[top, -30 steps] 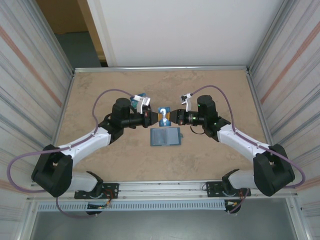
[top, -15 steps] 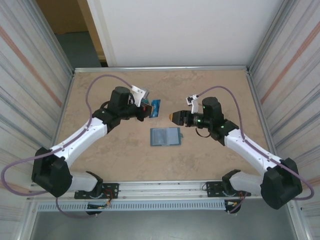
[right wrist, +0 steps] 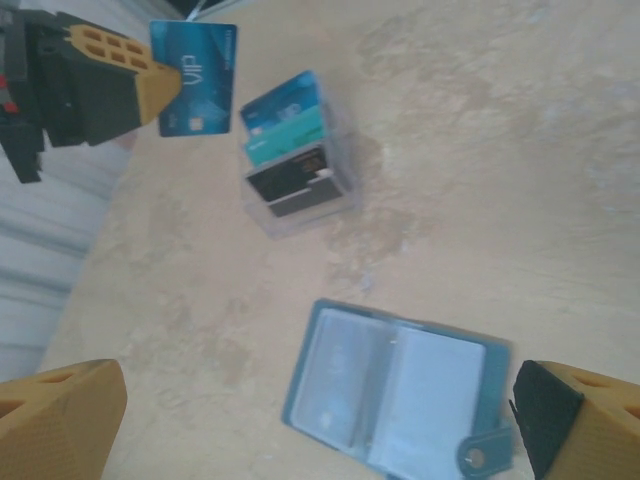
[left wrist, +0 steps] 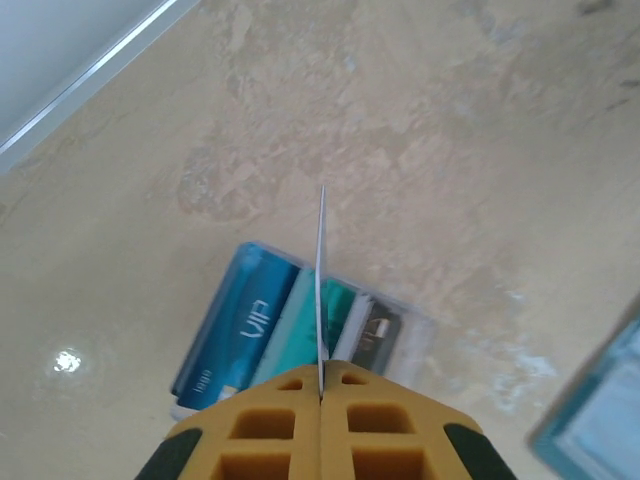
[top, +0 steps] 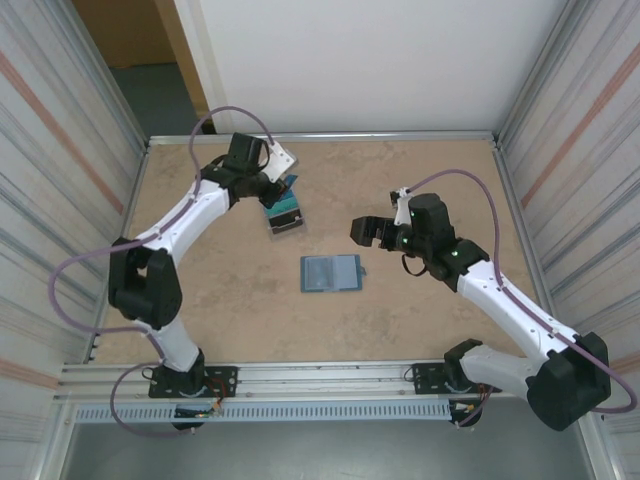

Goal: Take the credit cards out of the card holder

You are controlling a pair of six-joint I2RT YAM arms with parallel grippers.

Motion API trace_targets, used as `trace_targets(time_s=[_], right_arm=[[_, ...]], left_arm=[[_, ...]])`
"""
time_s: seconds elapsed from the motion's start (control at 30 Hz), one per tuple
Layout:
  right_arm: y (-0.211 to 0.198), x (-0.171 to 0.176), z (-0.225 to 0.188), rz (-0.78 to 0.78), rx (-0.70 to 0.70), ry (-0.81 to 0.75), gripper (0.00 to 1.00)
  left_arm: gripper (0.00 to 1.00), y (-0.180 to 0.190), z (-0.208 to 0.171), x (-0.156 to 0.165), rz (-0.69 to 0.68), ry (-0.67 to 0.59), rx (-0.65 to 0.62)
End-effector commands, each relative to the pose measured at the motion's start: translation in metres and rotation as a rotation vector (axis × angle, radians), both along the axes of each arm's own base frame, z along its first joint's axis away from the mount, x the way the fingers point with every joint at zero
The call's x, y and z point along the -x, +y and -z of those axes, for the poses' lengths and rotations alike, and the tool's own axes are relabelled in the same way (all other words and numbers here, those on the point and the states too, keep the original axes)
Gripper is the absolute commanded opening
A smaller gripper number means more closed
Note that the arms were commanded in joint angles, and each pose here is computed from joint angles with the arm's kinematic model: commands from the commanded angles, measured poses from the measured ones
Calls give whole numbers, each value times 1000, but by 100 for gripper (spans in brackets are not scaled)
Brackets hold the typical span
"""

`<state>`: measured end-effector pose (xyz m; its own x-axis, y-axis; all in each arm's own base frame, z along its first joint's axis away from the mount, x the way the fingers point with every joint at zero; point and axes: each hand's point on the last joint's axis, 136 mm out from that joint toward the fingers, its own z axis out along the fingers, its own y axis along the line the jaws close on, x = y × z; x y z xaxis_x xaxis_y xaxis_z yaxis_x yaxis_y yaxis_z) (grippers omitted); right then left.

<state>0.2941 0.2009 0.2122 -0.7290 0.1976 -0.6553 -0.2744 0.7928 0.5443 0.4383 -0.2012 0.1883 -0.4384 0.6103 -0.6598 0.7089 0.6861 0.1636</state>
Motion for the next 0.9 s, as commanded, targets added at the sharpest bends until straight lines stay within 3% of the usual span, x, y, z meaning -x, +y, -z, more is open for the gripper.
trace_targets(time_s=[0.0, 0.2, 0.87], right_arm=[[-18, -5, -11, 93, 72, -47, 99], [-30, -6, -9, 139, 138, -73, 99], [-31, -11, -7, 173, 135, -52, 99]], left_arm=[[0, 6, 7, -10, 92, -20, -126], [0, 13, 26, -27, 143, -2, -220], [0, 28, 73, -51, 227, 51, -355]])
